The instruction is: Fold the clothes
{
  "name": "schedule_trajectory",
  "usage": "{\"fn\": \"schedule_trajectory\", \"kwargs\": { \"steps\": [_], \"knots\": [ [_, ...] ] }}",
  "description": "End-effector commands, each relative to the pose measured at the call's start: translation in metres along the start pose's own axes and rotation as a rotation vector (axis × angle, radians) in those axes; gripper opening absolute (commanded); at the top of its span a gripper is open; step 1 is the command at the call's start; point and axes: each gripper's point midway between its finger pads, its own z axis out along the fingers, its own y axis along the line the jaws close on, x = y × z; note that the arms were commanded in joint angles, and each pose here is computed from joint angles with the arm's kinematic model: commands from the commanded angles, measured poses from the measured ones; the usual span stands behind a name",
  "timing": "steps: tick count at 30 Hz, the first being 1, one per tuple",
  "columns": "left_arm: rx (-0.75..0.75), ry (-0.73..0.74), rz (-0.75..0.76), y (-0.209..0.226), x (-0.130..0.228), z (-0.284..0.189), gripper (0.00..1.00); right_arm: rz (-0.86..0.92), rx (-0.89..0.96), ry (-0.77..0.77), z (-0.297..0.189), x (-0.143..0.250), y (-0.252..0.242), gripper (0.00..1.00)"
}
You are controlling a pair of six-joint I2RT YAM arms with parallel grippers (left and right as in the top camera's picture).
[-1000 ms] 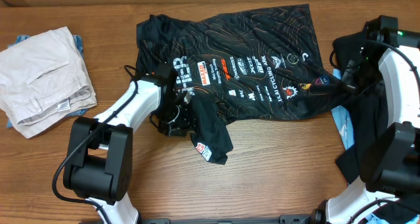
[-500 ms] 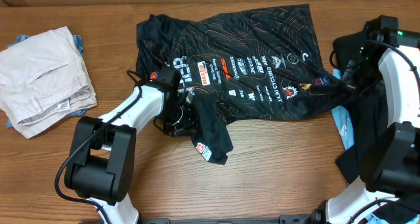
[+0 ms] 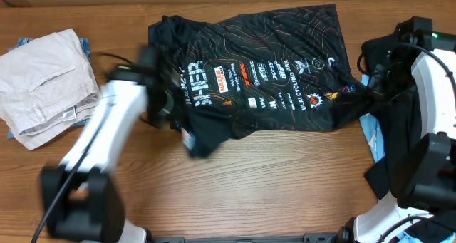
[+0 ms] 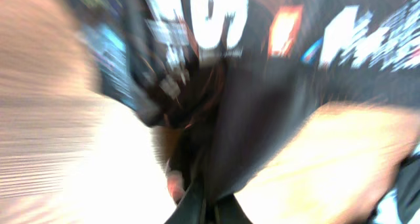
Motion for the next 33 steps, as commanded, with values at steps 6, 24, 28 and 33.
{"fn": "schedule_trajectory", "kwargs": {
  "steps": [6, 24, 28, 33],
  "knots": [
    [0.124, -0.565, 0.072, 0.004, -0.036, -0.217, 0.04, -0.018, -0.150, -0.233, -0.091, -0.015, 0.017, 0.04],
    [0.037, -1.240, 0.234, -0.042, 0.062, -0.446, 0.04, 0.000, -0.289, -0.919, -0.342, 0.054, -0.017, 0.04],
    [0.042, -1.201, 0.215, -0.036, 0.050, -0.437, 0.04, 0.000, -0.288, -0.908, -0.337, 0.038, -0.013, 0.04],
    [0.100, -1.048, 0.175, -0.020, -0.008, -0.401, 0.04, 0.000, -0.258, -0.761, -0.286, -0.010, 0.000, 0.04]
  ]
}}
